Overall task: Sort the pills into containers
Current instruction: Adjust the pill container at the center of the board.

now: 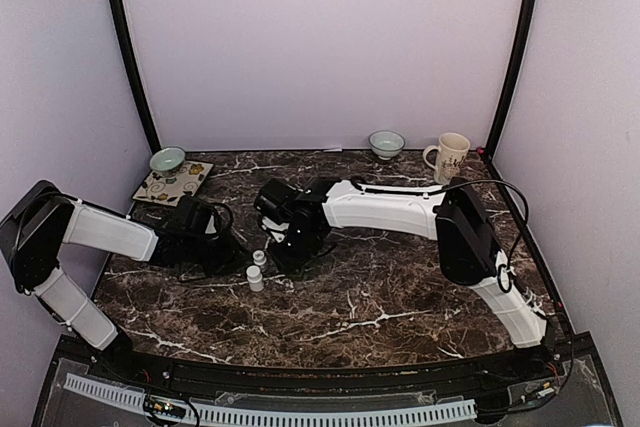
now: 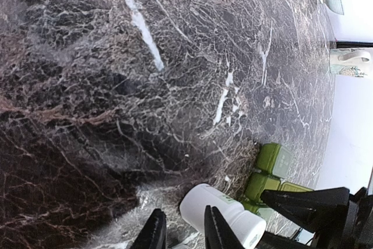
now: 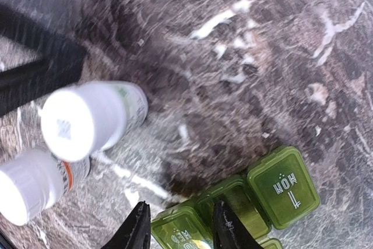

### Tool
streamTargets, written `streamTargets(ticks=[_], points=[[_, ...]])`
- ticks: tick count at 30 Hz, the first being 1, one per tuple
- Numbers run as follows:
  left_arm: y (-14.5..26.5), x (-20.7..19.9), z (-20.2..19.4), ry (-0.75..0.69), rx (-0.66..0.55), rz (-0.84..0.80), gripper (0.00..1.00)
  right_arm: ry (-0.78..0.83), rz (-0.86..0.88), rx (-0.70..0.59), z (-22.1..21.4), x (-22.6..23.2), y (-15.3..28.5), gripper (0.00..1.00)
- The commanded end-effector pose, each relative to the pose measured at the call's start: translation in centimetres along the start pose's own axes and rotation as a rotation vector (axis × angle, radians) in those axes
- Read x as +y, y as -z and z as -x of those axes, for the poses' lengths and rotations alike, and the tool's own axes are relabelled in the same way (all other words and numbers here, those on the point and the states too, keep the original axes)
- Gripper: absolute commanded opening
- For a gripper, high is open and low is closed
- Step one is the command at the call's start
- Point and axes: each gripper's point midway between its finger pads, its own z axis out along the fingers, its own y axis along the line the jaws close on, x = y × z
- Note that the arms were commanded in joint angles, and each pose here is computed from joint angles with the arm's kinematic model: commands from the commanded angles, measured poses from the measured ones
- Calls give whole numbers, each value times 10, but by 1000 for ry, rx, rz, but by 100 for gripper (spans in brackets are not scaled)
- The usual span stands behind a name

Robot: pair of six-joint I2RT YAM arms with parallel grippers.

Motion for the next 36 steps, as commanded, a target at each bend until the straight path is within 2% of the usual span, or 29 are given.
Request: streamTargets(ticks=[1,8,10,28,36], points=[[6,-1,0,-2,-1,-10,26,69,14,63,-24,15,0,38],[7,-3,0,-7,-1,-12,26,74,-35,-53,5,9,23,56],[9,-4,2,-11,-5,-11,26,75,-37,-76,11,10,29,58],[13,-1,3,-5,-23,6,25,67,-2,-181,44,20,72,59],[17,8,1,0,-29,42,21,71,37,-202,57,30,70,55]])
